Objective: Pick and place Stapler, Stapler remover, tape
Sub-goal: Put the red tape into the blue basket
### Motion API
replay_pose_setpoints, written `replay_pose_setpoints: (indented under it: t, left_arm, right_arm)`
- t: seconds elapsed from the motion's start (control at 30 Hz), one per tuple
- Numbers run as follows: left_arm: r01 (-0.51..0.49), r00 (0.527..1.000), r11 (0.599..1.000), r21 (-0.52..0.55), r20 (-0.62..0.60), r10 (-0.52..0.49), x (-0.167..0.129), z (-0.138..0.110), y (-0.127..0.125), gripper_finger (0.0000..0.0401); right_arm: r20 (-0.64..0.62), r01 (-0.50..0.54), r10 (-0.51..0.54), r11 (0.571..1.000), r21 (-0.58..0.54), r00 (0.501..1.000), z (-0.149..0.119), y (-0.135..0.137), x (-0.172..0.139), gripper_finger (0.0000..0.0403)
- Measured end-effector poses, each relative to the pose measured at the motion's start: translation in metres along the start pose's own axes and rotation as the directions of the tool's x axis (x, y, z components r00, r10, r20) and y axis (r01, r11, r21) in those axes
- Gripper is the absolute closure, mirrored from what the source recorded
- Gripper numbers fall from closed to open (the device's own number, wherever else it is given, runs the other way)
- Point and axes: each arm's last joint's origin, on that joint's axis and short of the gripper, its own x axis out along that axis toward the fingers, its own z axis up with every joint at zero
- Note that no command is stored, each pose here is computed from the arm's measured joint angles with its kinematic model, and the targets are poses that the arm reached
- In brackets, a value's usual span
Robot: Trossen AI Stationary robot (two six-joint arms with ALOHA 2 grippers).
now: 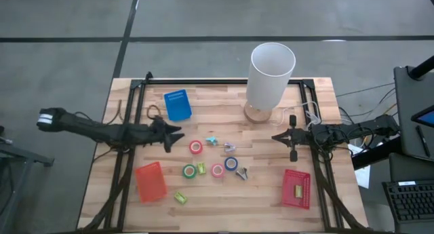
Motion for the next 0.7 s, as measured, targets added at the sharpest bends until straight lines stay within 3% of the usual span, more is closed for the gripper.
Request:
replay_pose_setpoints:
  t: [0.27,0.7]
  left_arm:
    - [-0.097,0.983,0.988,0.120,-0.143,0.114,0.027,0.009,-0.021,0.0174]
    - [-0.172,0.947,0.971,0.165,-0.245,0.209,0.059,0.002,-0.032,0.0174]
  right_arm:
    - [0.000,0.000,0.000,1.000,0.000,1.000,0.000,0.000,0.000,0.0394]
    - [0.000,0.000,0.000,1.000,0.000,1.000,0.000,0.000,0.000,0.0394]
